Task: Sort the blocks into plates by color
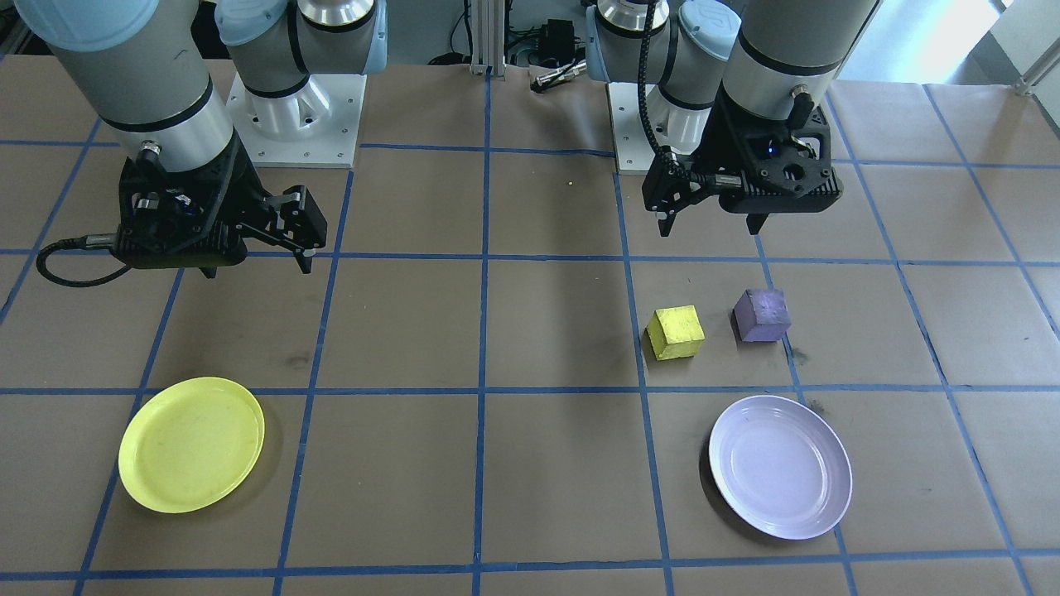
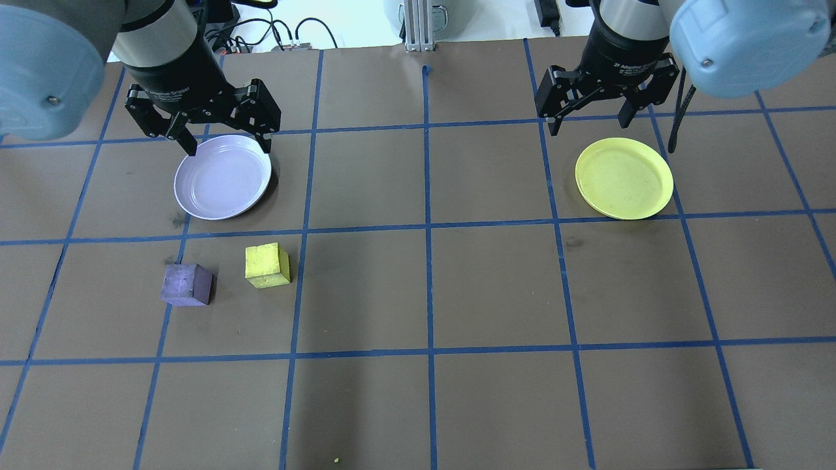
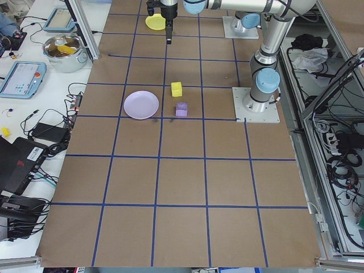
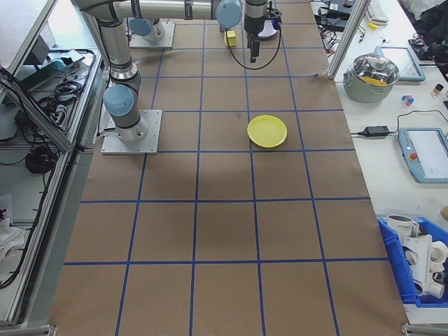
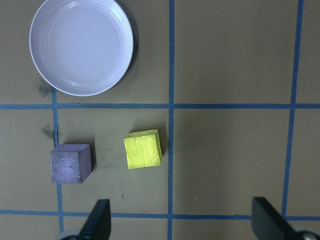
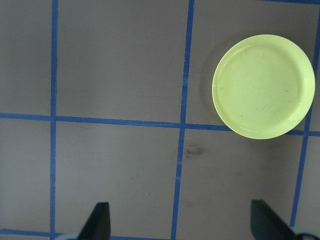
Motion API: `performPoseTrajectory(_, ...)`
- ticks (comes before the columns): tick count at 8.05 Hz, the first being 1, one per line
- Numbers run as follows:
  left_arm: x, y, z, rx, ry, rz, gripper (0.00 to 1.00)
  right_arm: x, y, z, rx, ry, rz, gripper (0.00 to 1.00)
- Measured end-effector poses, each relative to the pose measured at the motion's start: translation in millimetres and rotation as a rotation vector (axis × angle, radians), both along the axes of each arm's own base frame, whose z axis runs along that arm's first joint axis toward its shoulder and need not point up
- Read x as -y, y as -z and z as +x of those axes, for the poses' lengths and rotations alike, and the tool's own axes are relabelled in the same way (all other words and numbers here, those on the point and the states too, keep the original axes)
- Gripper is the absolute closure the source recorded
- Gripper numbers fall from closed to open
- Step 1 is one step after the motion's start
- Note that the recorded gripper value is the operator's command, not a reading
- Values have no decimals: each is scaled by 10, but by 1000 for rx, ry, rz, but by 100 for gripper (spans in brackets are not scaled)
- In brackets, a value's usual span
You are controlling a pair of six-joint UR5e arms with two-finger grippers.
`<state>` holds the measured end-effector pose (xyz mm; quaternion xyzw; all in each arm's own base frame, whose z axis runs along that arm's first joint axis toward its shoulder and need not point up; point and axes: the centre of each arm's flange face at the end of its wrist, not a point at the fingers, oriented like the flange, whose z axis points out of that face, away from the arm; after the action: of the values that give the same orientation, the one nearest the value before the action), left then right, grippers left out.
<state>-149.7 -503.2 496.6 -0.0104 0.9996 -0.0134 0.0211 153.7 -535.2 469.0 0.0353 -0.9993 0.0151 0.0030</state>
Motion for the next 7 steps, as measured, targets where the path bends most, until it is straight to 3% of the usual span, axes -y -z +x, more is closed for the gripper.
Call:
performPoseTrajectory(3, 73, 103, 102, 9, 25, 14, 0, 2, -3, 0, -1, -36, -2, 0)
performPoseTrajectory(5, 175, 129, 601, 10, 65, 29, 0, 4, -5, 0, -1, -45, -4, 0)
performPoseTrajectory(7, 255, 301, 1256, -3, 8, 66, 0, 5, -6, 0, -1, -45, -5, 0)
